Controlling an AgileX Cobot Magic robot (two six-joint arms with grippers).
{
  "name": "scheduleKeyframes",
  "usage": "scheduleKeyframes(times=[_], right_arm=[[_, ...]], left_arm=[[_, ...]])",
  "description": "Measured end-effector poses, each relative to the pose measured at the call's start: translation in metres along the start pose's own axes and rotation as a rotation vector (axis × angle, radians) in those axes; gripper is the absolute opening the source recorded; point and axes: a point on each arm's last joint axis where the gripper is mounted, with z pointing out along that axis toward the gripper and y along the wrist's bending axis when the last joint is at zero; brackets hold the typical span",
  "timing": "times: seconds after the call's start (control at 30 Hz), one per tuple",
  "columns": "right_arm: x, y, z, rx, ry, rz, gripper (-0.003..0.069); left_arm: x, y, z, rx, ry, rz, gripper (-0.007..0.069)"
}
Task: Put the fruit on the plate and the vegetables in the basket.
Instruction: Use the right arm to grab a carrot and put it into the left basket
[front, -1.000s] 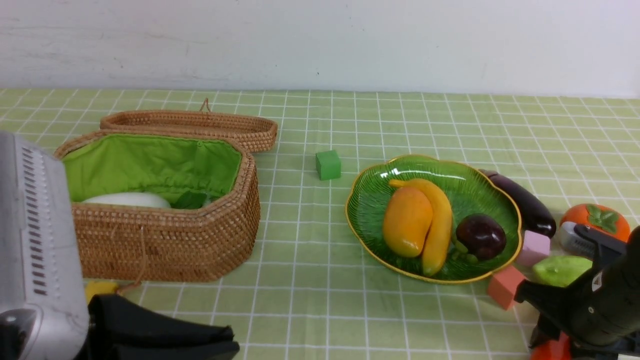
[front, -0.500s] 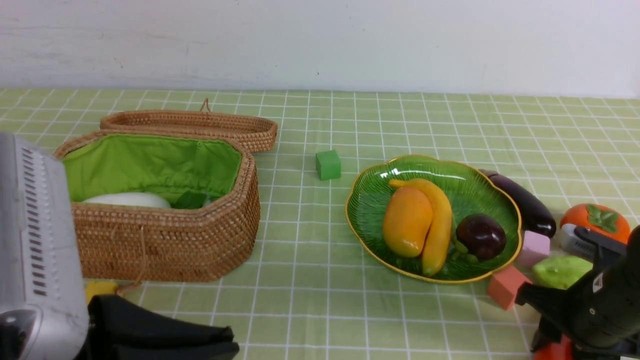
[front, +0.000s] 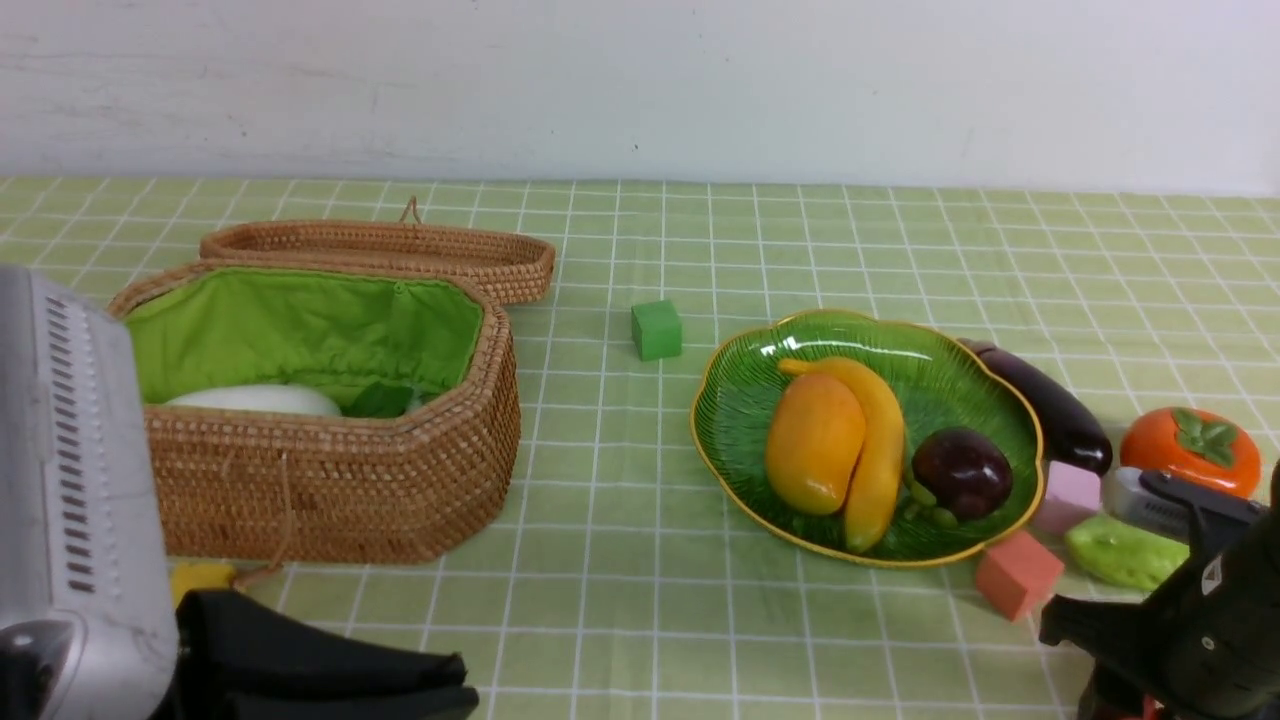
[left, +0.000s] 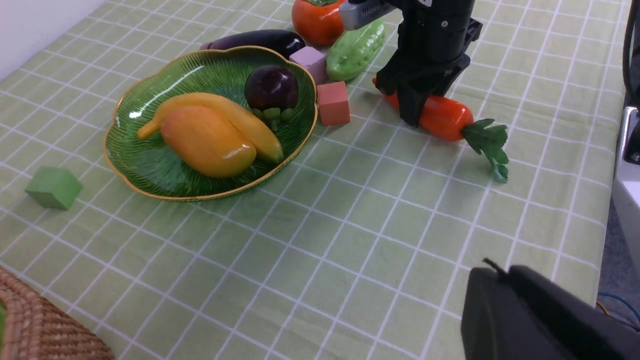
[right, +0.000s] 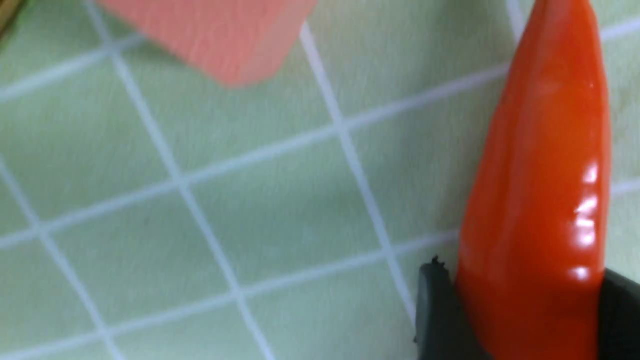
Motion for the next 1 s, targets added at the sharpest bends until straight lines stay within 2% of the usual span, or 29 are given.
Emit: scheduleKeyframes(times=[0.3, 0.37, 0.43, 0.47, 0.7, 0.73, 0.77, 0.87, 0.93, 0.97, 1.0], right_arm=[[0.006, 0.009, -0.062, -0.118, -0.093, -0.096, 0.0315], [0.004, 0.021, -0.083, -0.173, -0.129, -0.163, 0.0315], [0.001, 0.044, -0.111, -0.253, -0.186, -0.284, 0.0315], [0.001, 0.046, -0.113, -0.259, -0.191, -0.299, 0.0315], [-0.002, 0.147, -0.173, -0.449, -0.349, -0.712, 0.0314], [-0.002, 0.15, -0.174, -0.453, -0.352, -0.723, 0.0314], [-0.002, 0.179, -0.18, -0.494, -0.378, -0.811, 0.0314], [0.004, 0.227, -0.183, -0.562, -0.434, -0.968, 0.0314], [0.007, 0.259, -0.183, -0.609, -0.491, -1.065, 0.0314], [0.007, 0.263, -0.182, -0.614, -0.502, -1.079, 0.0314], [0.009, 0.286, -0.179, -0.646, -0.548, -1.147, 0.0314]], left_arm=[[-0.002, 0.001, 0.0, -0.012, -0.024, 0.005, 0.0015], [-0.003, 0.003, 0.0, -0.028, -0.028, 0.018, 0.0015], [-0.004, 0.007, 0.0, -0.076, -0.041, 0.017, 0.0015], [-0.004, 0.007, 0.0, -0.08, -0.043, 0.016, 0.0015], [-0.004, 0.029, -0.008, -0.33, -0.065, -0.068, 0.0018], [-0.004, 0.03, -0.009, -0.339, -0.063, -0.055, 0.0018], [-0.003, 0.036, -0.016, -0.415, -0.09, -0.132, 0.0018], [-0.003, 0.044, -0.033, -0.526, -0.161, -0.244, 0.0018], [-0.002, 0.047, -0.047, -0.587, -0.219, -0.322, 0.0018], [-0.002, 0.048, -0.047, -0.593, -0.221, -0.328, 0.0018], [0.0, 0.05, -0.056, -0.631, -0.253, -0.37, 0.0018]])
